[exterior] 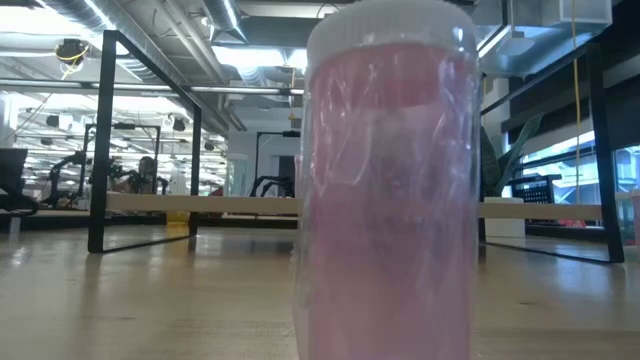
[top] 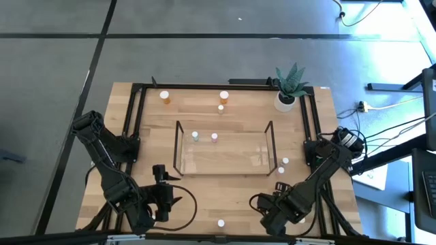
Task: Pick and place medicine bottles onto shelf by color
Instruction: Put the bottom right yellow pill bottle on the shelf
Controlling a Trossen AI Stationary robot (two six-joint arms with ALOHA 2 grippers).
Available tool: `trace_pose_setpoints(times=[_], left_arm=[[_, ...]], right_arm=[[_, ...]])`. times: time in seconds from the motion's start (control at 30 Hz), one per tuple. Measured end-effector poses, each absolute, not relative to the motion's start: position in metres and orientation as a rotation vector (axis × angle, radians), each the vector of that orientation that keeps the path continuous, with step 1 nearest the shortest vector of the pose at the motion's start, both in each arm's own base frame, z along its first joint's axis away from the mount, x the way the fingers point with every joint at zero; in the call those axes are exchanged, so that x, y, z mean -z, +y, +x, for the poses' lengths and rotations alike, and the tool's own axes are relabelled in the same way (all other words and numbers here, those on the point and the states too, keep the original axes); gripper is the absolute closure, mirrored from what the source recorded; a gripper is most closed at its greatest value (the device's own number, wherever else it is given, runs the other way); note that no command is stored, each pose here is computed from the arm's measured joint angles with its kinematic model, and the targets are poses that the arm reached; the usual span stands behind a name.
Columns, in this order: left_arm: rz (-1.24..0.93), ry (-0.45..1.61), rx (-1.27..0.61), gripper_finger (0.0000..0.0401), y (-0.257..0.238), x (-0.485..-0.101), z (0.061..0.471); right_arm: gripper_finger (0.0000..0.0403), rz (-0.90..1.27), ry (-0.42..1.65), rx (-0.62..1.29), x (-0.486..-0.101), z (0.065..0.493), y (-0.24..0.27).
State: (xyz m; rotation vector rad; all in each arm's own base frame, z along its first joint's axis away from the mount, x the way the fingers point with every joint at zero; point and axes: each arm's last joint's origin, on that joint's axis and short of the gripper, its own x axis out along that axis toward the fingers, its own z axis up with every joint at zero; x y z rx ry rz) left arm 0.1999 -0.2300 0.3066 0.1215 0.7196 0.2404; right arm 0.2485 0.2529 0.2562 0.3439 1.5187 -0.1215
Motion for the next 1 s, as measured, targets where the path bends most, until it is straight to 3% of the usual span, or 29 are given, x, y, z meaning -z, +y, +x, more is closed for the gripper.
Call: trace_pose_setpoints(times=[0.73, 1.0], left_arm=[[0.122, 0.720, -0.240, 0.0108, -0.2300, -0.3066, 0.1999], [0.122, 0.720, -0.240, 0.0108, -0.2300, -0.3066, 0.1999]], right_arm=[[0.0217, 0.265, 1.505, 0.044, -0.2509, 0.2527, 0.2560], [0.0174, 0.228, 1.451, 0.082, -0.2497, 0.2541, 0.2544]])
